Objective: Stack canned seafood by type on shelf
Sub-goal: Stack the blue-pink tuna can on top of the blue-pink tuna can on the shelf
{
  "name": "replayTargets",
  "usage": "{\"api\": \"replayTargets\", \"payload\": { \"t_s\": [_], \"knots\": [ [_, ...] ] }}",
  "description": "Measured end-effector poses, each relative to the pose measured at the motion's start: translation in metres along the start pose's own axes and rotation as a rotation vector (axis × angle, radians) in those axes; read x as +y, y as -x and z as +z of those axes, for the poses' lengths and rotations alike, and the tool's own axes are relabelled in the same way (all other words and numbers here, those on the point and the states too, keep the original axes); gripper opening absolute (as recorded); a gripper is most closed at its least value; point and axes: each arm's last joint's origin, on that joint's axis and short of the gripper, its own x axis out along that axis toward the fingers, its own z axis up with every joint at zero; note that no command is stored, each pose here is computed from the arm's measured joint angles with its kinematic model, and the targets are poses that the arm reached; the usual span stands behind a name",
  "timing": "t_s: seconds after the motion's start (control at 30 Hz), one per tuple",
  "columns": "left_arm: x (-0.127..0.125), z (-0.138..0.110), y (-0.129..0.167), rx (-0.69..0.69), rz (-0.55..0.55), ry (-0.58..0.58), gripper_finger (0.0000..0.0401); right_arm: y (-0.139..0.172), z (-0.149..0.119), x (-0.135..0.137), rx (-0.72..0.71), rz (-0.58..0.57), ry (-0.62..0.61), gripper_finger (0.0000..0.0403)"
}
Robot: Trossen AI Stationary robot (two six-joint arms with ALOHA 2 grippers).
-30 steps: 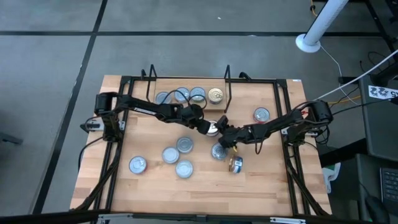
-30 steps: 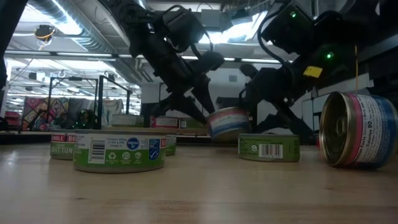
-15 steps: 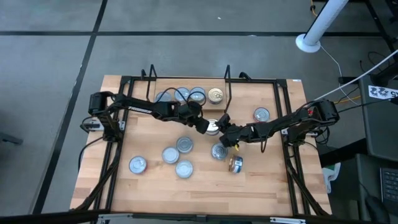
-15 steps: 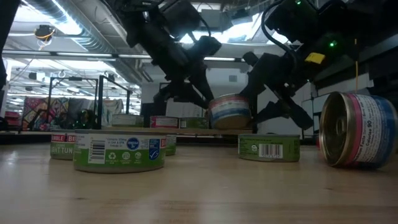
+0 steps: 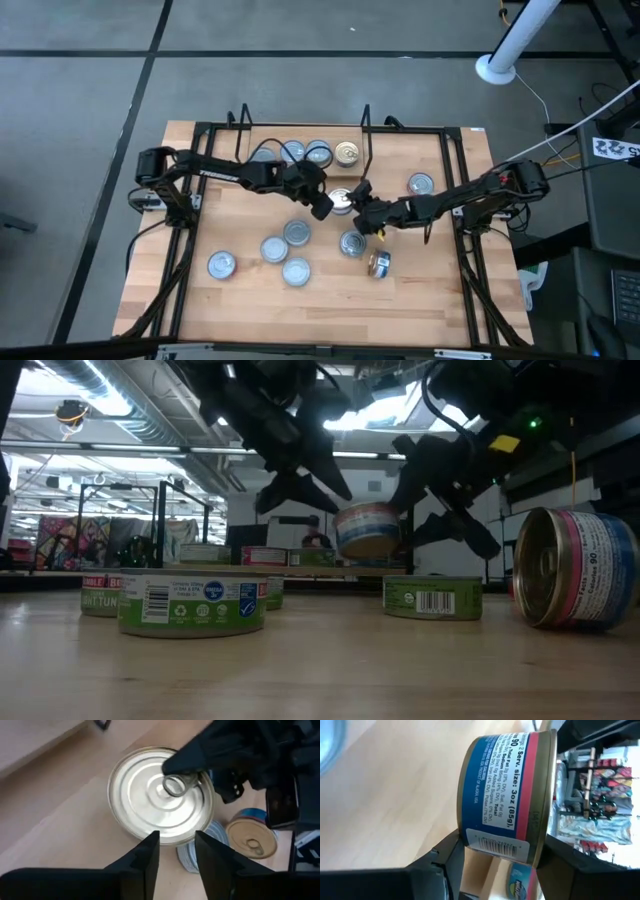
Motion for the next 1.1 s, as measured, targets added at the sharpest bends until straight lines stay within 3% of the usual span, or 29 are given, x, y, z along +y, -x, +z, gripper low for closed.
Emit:
{"api": "replayTargets", "payload": {
  "t_s": [0.23, 0.67, 0.83, 1.1],
  "knots": [
    [-0.008, 0.005, 0.008, -0.063, -0.042, -0.171, 0.0083, 0.004, 0.001, -0.009, 0.026, -0.066, -0.072, 0.0190],
    [-0.024, 0.020, 0.047, -0.202, -0.112, -0.329, 0.0020, 0.002, 0.005, -0.043, 0.102, -0.198, -0.177, 0.0191],
    [-0.024, 0.024, 0.048, -0.256, -0.087, -0.379, 0.0004, -0.005, -0.004, -0.059, 0.133, -0.231, -0.246, 0.0191],
    [-0.015, 0.031, 0.049, -0.323, 0.047, -0.430, 0.0002, -0.013, -0.016, -0.075, 0.092, -0.207, -0.341, 0.0191]
  ]
}}
